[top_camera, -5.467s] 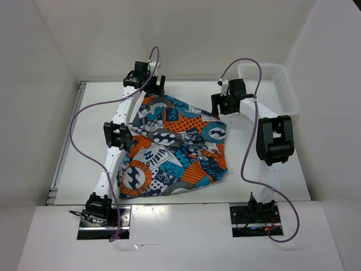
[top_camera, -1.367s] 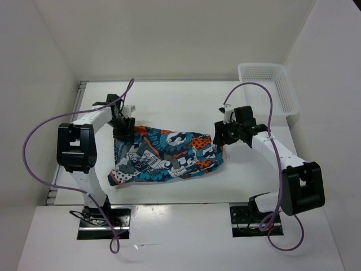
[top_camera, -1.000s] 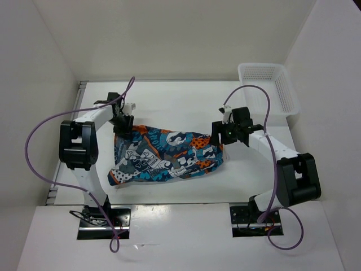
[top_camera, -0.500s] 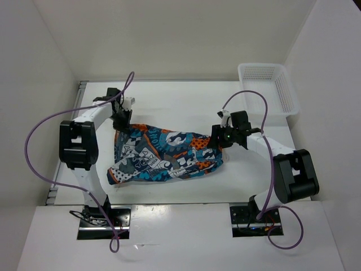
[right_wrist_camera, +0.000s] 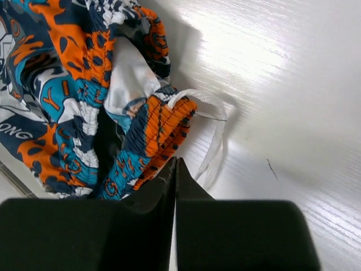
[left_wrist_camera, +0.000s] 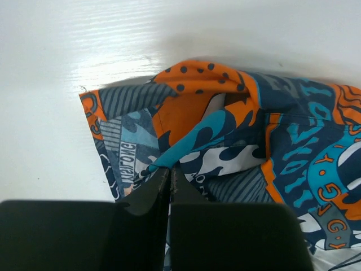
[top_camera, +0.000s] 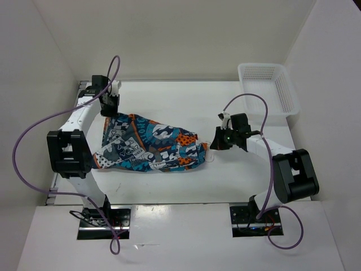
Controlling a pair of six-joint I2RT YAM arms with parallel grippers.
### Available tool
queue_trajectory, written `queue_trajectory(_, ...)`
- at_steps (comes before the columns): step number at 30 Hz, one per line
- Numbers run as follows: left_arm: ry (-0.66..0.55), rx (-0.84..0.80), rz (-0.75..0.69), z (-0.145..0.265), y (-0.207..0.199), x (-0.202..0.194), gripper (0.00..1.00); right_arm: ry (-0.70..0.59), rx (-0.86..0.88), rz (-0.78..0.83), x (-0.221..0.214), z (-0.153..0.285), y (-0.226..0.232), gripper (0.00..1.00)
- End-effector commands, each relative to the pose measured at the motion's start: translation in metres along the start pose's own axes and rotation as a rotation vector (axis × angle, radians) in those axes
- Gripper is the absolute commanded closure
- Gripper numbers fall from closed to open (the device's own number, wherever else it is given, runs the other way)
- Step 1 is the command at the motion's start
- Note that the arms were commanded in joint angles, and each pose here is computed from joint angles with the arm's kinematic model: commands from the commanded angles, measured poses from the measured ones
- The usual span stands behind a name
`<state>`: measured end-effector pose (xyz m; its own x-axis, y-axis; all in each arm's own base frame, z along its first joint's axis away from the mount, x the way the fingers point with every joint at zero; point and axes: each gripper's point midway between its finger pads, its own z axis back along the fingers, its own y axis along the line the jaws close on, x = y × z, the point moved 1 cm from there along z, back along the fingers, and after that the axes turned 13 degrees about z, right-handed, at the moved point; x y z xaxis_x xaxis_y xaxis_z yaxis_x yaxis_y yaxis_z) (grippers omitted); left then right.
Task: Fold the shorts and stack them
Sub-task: Fold the shorts
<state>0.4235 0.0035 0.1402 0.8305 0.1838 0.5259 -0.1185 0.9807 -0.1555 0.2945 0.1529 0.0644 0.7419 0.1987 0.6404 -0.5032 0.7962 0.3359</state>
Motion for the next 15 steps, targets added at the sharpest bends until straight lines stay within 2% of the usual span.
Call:
queue_trajectory(1,0.006,-0.002,0.005,-0.012,0.004,0.002,1.00,-0.065,0.034,0.056,0.016,0.001,0.007,0.96)
queue_trajectory(3,0.006,-0.012,0.004,-0.014,0.002,0.004,1.00,-0.093,0.054,0.084,0.028,0.004,0.011,0.71)
queue_trajectory(4,0.009,-0.021,0.005,-0.018,0.000,0.007,1.00,-0.117,0.053,0.107,0.040,0.007,0.012,0.65)
queue_trajectory(9,0.036,-0.017,0.007,-0.028,0.002,0.004,1.00,-0.141,0.137,0.187,0.068,0.005,0.040,0.65)
queue_trajectory(12,0.035,-0.007,0.007,-0.028,0.003,0.004,1.00,-0.086,0.189,0.215,0.058,-0.010,0.062,0.58)
queue_trajectory(15,0.035,-0.007,0.007,-0.028,0.003,0.004,1.00,-0.051,0.211,0.197,0.047,-0.019,0.071,0.57)
